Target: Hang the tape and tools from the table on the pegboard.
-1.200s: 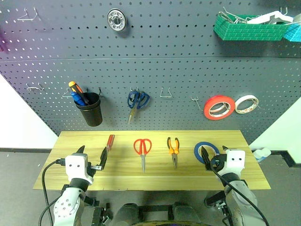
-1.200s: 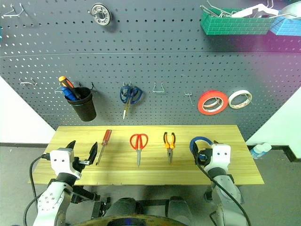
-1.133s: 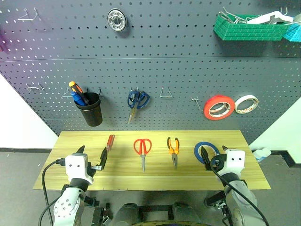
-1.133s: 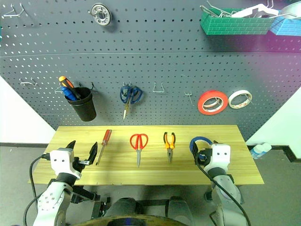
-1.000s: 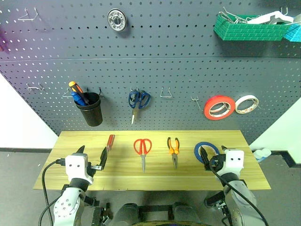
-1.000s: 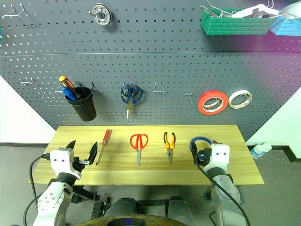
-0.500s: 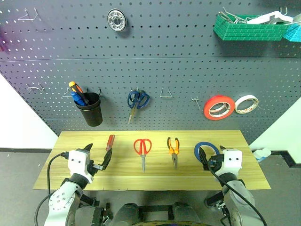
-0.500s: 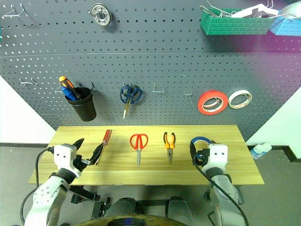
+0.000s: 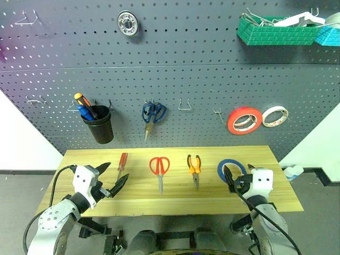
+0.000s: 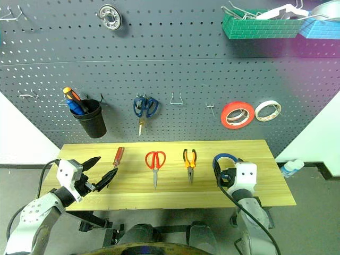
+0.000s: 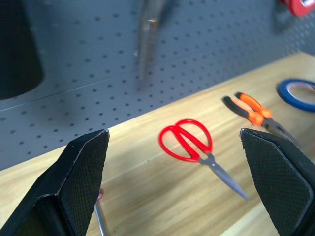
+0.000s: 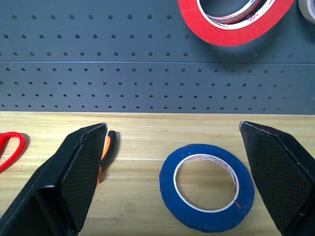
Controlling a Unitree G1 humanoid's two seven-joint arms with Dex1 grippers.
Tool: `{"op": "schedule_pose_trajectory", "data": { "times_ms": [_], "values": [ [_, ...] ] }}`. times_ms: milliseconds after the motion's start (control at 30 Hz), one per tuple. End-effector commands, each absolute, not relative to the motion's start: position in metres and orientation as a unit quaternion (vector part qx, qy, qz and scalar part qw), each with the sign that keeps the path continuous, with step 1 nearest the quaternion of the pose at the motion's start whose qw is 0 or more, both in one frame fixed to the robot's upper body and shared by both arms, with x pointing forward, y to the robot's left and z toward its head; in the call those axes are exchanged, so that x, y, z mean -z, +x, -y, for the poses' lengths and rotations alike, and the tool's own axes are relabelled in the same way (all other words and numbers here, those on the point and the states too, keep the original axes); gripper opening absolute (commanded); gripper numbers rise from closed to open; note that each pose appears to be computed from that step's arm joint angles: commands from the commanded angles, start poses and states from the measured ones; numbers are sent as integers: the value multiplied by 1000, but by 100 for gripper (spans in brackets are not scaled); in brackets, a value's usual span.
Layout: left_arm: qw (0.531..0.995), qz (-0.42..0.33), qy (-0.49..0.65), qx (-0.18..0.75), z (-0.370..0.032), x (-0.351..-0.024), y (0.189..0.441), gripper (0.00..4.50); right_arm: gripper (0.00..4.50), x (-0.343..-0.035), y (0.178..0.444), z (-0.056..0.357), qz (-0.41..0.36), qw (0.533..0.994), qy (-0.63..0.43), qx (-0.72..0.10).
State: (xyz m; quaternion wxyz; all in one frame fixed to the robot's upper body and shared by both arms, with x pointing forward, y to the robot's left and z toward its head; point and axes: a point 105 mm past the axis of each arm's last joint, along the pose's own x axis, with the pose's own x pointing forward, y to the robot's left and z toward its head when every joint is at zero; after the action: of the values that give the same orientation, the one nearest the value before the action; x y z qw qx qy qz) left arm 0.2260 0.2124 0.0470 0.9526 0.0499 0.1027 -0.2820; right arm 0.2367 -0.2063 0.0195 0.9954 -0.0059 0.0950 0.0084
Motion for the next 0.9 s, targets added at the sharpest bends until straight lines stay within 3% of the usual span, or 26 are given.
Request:
{"op": "schedule_pose_trajectory", "data": {
  "times_ms": [33, 433, 767, 900],
  "values": [
    [935, -96, 68, 333, -207, -61, 227, 448, 450, -36, 240, 203, -64, 998, -7, -12],
    [888, -111, -9, 446, -217, -90, 226, 448, 450, -38, 238, 198, -65, 998, -7, -27],
    [871, -99, -17, 481, -206, -88, 245, 448, 450, -42, 236, 182, -67, 996, -25, -57],
    [868, -96, -4, 487, -200, -84, 247, 448, 450, -23, 275, 199, -108, 988, -56, -99]
  ]
}}
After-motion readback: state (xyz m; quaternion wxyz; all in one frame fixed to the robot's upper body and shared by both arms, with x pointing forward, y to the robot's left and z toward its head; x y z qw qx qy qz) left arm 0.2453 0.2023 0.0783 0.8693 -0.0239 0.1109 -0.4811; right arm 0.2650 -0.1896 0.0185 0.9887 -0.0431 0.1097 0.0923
